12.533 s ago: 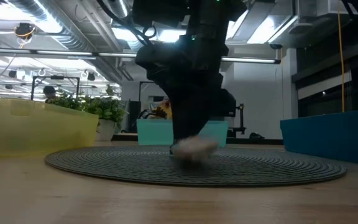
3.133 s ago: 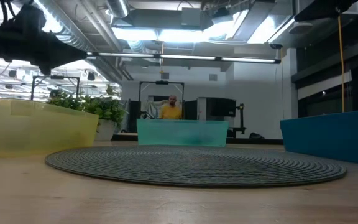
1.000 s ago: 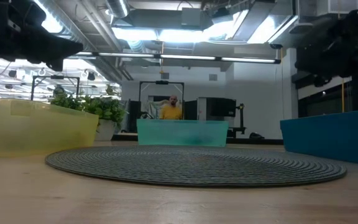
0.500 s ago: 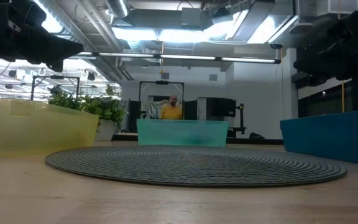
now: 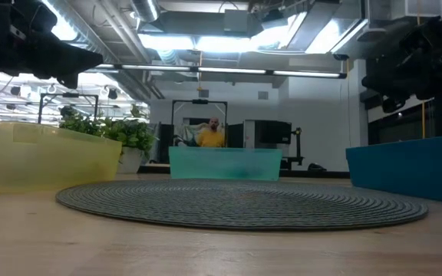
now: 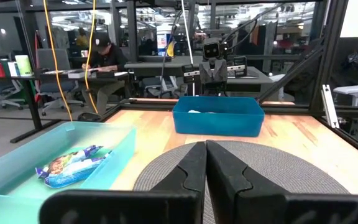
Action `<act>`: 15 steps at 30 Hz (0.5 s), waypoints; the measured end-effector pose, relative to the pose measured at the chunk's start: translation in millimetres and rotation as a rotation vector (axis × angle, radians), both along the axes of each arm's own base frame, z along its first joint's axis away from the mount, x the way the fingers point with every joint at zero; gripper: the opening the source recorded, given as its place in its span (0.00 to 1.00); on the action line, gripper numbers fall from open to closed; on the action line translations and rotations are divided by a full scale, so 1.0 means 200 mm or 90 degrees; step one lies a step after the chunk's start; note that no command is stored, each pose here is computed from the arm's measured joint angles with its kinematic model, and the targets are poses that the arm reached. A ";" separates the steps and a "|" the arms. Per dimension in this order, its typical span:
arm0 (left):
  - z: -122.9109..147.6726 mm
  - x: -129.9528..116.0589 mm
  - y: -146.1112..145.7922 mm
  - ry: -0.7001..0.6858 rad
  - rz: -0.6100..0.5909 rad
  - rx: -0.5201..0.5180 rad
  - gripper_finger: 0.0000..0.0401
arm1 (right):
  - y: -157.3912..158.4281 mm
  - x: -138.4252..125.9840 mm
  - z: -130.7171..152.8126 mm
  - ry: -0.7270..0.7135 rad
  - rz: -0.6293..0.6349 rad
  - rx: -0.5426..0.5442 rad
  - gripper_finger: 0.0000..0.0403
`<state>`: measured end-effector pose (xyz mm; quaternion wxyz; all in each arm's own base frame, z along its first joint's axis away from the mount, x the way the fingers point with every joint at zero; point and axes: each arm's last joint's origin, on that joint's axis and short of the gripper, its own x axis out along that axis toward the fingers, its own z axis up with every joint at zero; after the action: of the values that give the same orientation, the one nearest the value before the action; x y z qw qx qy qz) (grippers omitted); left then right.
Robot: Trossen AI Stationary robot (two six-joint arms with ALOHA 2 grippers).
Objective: Pick and place Granola Bars by type
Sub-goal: Return to Home Position
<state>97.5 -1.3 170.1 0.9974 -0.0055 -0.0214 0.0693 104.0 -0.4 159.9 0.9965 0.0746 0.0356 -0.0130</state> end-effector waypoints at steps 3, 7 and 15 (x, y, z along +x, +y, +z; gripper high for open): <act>0.00 0.00 0.00 0.000 0.000 0.000 0.01 | 0.00 0.00 0.00 0.000 0.000 0.001 0.06; 0.00 0.00 0.00 0.000 0.000 0.000 0.01 | 0.00 0.00 0.00 0.000 0.000 0.000 0.06; 0.00 0.00 0.00 0.000 0.000 0.000 0.01 | 0.00 0.00 0.00 0.000 0.000 -0.001 0.06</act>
<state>97.5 -1.2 170.1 0.9973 -0.0055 -0.0214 0.0695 104.0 -0.4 159.9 0.9965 0.0742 0.0355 -0.0130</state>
